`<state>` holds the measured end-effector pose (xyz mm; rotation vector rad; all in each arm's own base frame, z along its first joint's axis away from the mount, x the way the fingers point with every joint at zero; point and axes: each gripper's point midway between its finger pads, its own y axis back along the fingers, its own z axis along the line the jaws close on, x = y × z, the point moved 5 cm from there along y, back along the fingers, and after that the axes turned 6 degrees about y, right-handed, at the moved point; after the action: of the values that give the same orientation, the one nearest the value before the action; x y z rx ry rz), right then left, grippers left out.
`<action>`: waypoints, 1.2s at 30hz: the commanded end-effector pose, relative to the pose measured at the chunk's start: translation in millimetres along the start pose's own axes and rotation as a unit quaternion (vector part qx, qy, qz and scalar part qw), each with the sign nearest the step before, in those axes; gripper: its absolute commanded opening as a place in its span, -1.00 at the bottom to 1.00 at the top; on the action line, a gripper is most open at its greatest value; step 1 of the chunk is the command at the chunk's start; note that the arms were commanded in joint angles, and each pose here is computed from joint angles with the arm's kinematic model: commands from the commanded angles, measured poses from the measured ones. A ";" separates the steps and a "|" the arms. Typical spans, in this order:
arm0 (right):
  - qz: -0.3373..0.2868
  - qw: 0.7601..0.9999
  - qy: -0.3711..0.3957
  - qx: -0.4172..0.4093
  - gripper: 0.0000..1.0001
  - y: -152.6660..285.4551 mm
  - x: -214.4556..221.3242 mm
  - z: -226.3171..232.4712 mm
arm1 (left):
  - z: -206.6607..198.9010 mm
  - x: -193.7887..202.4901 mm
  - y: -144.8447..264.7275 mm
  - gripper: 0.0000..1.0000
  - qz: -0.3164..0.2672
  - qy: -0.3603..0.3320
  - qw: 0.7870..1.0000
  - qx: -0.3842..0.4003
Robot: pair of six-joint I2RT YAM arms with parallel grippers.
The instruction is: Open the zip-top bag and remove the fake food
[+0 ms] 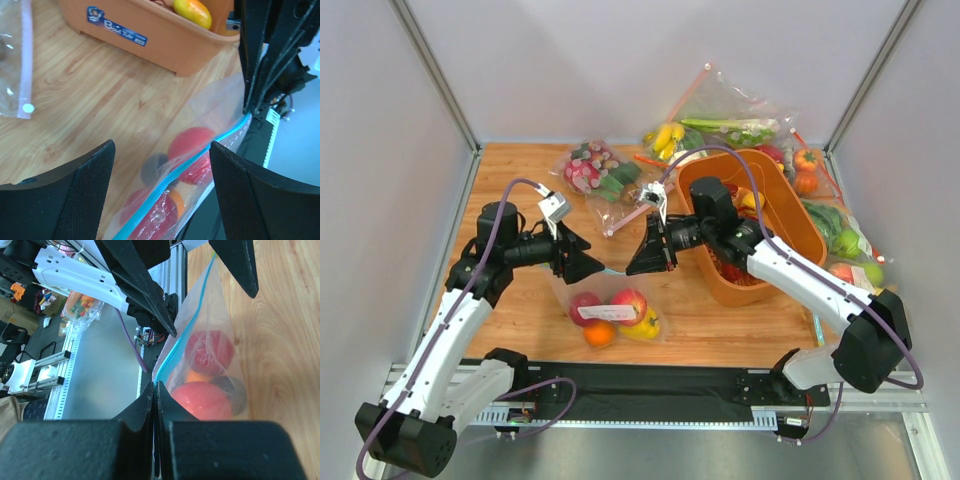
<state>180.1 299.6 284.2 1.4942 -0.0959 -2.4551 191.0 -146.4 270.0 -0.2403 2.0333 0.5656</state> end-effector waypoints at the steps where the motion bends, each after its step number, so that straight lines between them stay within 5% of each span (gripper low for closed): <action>1: -0.015 0.999 0.032 -0.018 -0.99 8.4 -10.9 12.5 | -12.1 -4.9 -0.2 0.66 -0.001 -0.019 0.998 0.055; 15: -0.039 0.999 0.026 0.008 -0.99 33.9 -15.3 -2.5 | -24.2 15.8 -6.9 0.64 0.037 0.021 0.992 0.119; 30: -0.037 0.999 0.022 -0.002 -0.99 38.4 -5.9 6.2 | -8.5 17.1 -15.5 0.70 0.039 -0.011 0.999 0.028; 35: -0.038 0.999 0.022 0.015 -0.99 39.9 -5.6 5.5 | -18.3 28.4 -19.7 -0.24 0.066 0.004 0.996 0.059; 36: -0.038 0.999 0.019 0.020 -0.99 41.0 -5.6 5.0 | -20.0 31.1 -19.7 -0.59 0.074 0.007 0.995 0.062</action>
<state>188.3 265.0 285.3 1.5084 -0.1006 -2.5112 173.8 -167.3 248.1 -0.0703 2.1167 0.5478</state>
